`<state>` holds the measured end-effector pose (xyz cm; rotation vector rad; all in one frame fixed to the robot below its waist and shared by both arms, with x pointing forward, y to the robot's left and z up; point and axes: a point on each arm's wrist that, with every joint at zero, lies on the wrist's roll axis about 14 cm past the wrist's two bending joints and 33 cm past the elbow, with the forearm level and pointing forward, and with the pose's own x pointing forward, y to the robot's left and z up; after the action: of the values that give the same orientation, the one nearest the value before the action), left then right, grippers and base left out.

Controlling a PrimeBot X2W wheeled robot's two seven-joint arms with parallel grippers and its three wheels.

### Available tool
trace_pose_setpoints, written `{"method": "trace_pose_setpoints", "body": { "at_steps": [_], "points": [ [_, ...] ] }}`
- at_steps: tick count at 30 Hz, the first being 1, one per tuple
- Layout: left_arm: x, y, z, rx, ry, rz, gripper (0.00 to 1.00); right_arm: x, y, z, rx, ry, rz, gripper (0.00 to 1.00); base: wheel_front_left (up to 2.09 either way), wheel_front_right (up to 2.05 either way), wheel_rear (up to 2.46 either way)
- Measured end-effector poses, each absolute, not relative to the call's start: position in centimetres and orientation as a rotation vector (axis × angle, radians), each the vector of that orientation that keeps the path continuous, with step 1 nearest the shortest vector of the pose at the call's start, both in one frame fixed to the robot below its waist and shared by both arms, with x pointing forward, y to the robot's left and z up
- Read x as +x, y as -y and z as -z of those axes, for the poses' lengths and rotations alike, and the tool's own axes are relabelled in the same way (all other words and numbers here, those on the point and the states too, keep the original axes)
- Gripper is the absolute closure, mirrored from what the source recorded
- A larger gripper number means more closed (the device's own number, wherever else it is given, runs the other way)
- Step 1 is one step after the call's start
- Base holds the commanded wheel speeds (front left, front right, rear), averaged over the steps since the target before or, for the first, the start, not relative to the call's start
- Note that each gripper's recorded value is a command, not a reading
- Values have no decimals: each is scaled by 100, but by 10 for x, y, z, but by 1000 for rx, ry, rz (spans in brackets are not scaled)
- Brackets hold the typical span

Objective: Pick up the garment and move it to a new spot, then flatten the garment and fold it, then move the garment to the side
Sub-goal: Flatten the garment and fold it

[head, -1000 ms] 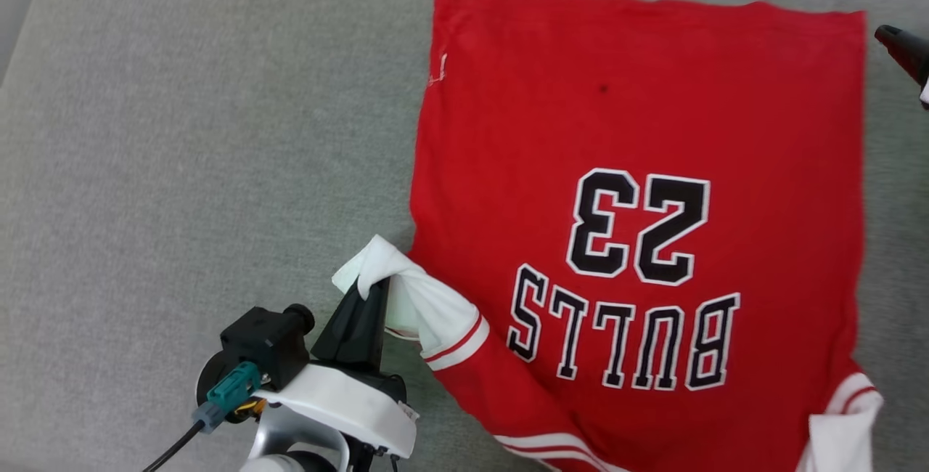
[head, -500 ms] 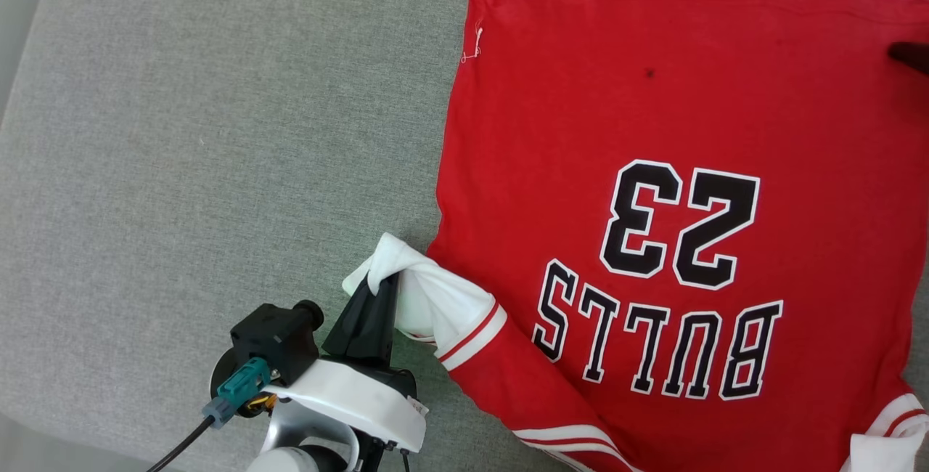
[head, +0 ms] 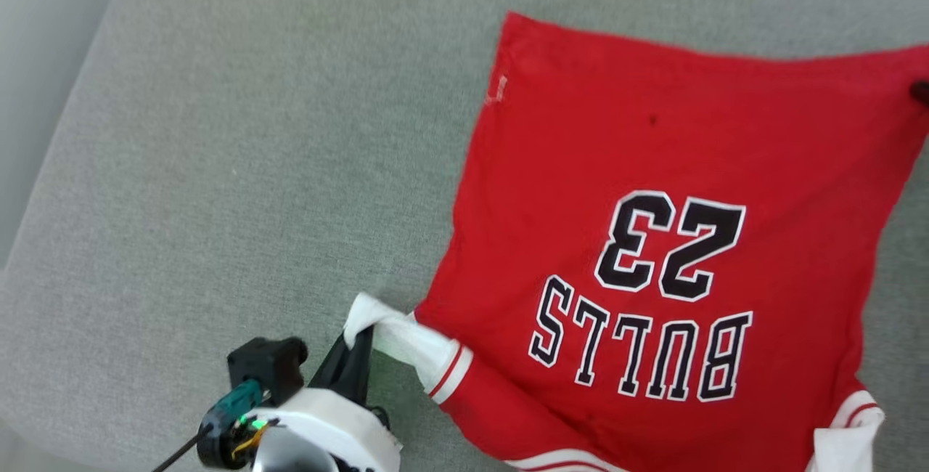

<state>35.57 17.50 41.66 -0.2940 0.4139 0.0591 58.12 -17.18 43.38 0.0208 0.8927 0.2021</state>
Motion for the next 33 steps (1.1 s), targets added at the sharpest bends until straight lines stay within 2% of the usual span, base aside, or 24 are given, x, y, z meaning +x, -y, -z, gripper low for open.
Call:
{"method": "trace_pose_setpoints", "body": {
  "at_steps": [4,10,17,24,25,26,27,30,33],
  "points": [
    [339,-180,-421,-314,-416,-86,100,555,191,-458,-13,-853,-189,100,0,0,0],
    [310,-183,-423,-328,-437,-97,100,486,229,-470,-28,-848,-139,100,0,0,0],
    [294,-178,-421,-326,-474,-68,100,364,275,-429,66,-980,-21,100,0,0,0],
    [298,-167,-420,-301,-493,-15,100,243,273,-378,233,-1163,66,100,0,0,0],
    [299,-165,-421,-299,-493,-6,100,231,270,-374,266,-1175,75,92,0,0,0],
    [301,-164,-421,-295,-491,1,100,224,265,-371,293,-1177,80,51,0,0,0],
    [303,-162,-422,-292,-490,8,100,219,262,-370,314,-1170,84,0,0,0,0],
    [307,-159,-422,-282,-493,24,100,217,261,-373,335,-1127,99,0,0,0,0],
    [311,-156,-421,-276,-497,37,100,233,263,-385,323,-1013,105,0,0,0,0]
  ]
}}
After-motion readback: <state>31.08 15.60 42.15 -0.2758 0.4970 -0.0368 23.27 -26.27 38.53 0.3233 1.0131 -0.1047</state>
